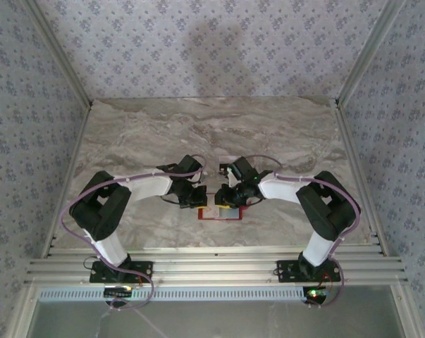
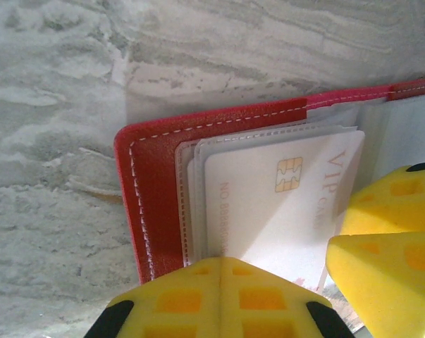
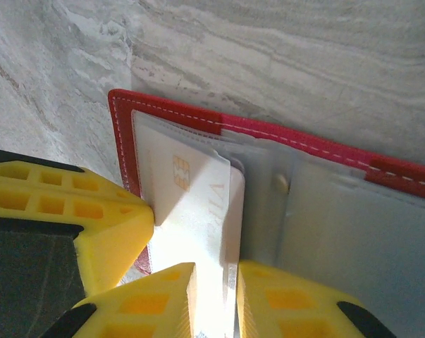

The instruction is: Take the credit cards out of the card holder

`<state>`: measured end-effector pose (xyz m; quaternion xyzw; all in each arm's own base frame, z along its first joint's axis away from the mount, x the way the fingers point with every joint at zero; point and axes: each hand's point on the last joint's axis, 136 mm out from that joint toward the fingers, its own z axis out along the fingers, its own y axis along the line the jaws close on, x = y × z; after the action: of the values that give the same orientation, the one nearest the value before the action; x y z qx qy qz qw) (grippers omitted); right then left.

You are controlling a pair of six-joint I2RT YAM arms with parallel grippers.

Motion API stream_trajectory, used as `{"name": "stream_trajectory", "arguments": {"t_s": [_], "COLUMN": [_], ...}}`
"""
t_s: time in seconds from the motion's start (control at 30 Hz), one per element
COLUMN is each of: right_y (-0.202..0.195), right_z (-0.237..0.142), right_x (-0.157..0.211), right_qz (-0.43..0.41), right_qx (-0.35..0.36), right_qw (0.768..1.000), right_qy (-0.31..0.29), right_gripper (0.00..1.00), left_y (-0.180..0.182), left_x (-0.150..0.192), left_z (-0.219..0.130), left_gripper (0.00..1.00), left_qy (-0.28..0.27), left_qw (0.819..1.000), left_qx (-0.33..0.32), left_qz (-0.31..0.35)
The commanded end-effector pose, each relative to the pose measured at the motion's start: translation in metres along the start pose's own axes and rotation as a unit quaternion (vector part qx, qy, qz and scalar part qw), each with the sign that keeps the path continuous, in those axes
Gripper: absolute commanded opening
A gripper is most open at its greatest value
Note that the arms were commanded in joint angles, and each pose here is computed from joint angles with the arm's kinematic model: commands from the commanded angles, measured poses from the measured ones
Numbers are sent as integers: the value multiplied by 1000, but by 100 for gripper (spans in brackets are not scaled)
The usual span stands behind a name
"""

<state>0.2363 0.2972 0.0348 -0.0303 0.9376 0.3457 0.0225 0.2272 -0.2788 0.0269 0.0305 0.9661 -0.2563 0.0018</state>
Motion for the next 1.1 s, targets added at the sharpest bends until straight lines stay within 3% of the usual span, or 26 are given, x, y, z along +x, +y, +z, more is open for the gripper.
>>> {"name": "stream_trajectory", "arguments": {"t_s": [0.0, 0.7, 0.9, 1.07], "right_y": [7, 32, 21, -10], "right_z": [4, -31, -23, -17], "right_x": [2, -12, -10, -5], "right_qz": [2, -15, -4, 10], "right_qx": [-33, -139, -125, -44], "right_qw": [999, 988, 991, 998], "right_qy": [9, -58, -49, -47], "right_gripper": [22, 16, 14, 17], "left_y": [11, 7, 7, 8], "left_x": [9, 10, 10, 11], "left_z": [3, 5, 5, 5], "left_gripper": [5, 5, 5, 5], "left_qy": [13, 16, 15, 16], "left_qw": [1000, 1000, 1000, 999], "left_qx": [-24, -24, -26, -28], "left_qz": [-5, 0, -1, -1]}}
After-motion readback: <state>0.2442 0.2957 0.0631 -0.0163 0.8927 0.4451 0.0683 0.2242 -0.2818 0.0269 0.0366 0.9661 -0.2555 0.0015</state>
